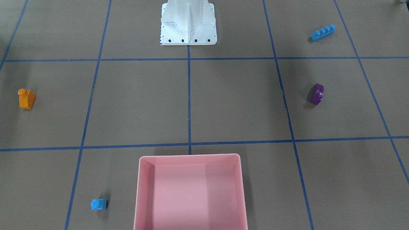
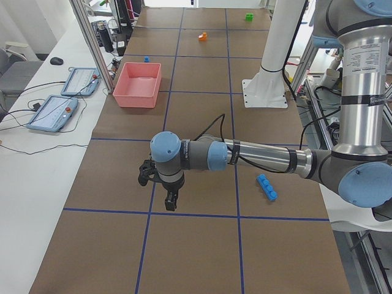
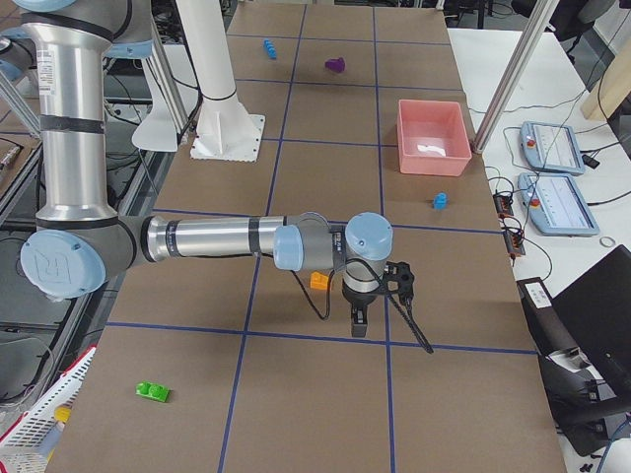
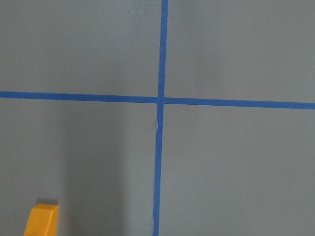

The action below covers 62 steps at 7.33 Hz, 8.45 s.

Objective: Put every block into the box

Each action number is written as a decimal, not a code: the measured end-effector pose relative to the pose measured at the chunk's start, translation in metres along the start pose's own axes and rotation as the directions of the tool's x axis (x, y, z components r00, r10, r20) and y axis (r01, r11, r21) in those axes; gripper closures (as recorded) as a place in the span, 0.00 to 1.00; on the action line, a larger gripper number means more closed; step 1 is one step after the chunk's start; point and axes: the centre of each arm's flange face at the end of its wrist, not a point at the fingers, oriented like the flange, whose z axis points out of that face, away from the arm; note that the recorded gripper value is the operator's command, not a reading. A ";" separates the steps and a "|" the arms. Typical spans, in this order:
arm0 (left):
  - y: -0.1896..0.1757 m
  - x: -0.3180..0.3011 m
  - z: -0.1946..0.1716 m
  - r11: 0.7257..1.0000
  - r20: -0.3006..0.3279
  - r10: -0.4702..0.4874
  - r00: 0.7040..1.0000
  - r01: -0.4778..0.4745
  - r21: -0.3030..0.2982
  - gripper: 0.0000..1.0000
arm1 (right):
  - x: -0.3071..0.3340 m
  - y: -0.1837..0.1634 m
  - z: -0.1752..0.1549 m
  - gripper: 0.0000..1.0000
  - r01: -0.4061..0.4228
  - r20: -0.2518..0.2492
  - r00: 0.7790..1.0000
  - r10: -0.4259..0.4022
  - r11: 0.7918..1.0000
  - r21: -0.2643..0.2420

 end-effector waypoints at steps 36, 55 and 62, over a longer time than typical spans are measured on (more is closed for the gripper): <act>-0.122 0.447 0.125 0.947 -0.065 0.320 0.945 -0.320 0.006 1.00 | -0.725 -0.229 0.052 0.01 -0.397 0.193 0.913 0.361 0.896 0.202; -0.074 0.384 0.065 0.975 -0.150 0.143 0.978 -0.114 0.189 0.00 | -0.507 -0.315 0.076 1.00 -0.287 0.130 0.955 0.266 0.938 0.194; 0.169 0.207 0.123 0.837 -0.032 0.541 0.841 -0.542 -0.072 0.00 | -0.720 -0.263 0.036 0.00 -0.331 0.233 0.931 0.281 0.920 0.209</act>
